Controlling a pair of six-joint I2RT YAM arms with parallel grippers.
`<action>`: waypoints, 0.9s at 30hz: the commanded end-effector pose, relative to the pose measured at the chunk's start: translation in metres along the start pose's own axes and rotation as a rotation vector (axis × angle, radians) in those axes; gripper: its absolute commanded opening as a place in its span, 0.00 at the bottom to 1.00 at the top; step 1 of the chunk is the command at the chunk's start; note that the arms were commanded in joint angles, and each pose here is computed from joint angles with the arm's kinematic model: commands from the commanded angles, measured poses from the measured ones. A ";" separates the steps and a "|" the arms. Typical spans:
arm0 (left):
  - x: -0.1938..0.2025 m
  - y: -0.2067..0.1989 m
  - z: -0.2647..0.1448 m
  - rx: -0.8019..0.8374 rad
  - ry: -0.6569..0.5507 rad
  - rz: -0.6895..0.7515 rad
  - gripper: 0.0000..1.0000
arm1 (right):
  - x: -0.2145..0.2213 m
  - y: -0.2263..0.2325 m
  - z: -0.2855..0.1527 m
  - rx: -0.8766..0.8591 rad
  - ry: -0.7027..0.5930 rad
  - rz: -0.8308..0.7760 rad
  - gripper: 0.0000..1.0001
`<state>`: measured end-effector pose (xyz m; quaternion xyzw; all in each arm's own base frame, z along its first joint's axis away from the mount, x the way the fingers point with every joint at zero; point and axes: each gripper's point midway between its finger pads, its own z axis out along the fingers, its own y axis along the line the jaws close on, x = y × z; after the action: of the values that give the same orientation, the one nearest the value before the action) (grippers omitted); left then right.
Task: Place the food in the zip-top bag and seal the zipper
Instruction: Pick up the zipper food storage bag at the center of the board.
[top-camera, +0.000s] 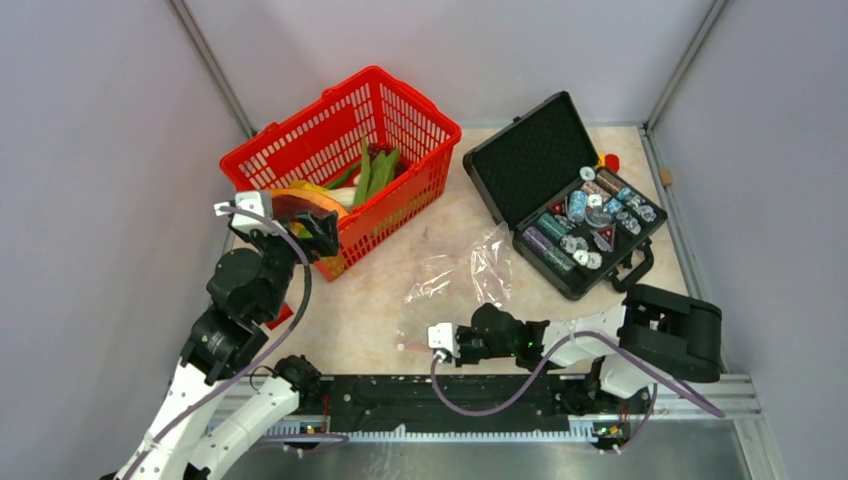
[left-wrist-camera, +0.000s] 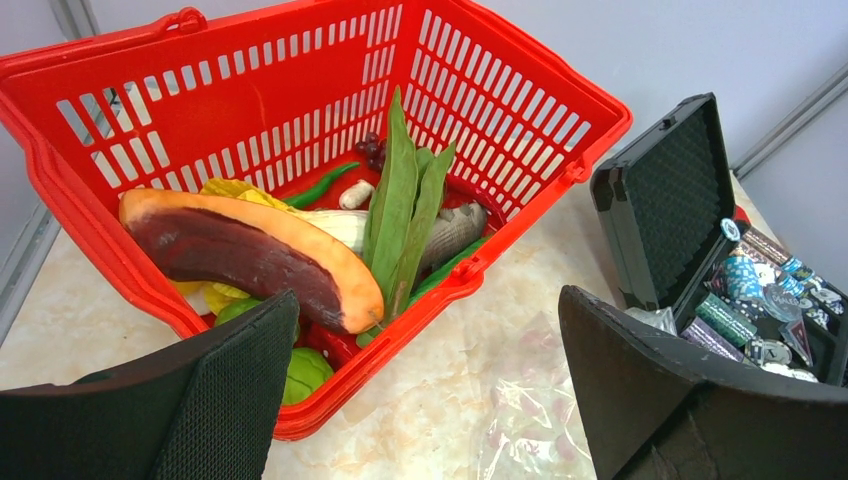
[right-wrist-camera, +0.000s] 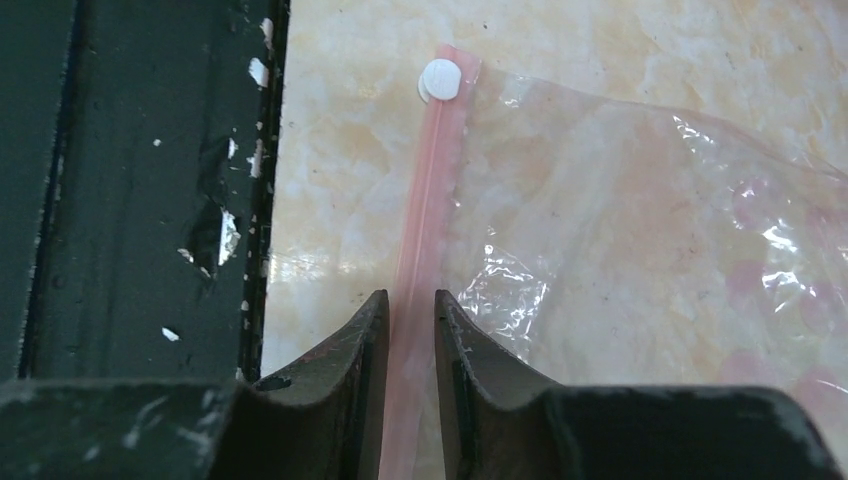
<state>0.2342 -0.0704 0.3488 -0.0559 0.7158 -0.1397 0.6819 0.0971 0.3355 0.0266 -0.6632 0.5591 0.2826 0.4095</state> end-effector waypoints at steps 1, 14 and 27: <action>0.002 0.001 0.001 -0.005 -0.002 -0.005 0.99 | -0.002 -0.009 0.002 0.068 -0.031 -0.021 0.22; 0.002 -0.003 0.003 0.007 0.007 0.001 0.99 | -0.006 -0.019 0.000 0.131 -0.040 0.016 0.00; 0.029 -0.031 0.006 0.164 0.122 0.042 0.99 | -0.071 -0.059 -0.024 0.296 -0.250 0.229 0.00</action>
<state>0.2383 -0.0873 0.3352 -0.0224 0.7361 -0.1531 0.6590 0.1235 0.3375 0.0663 -0.5616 0.6043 0.2825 0.4895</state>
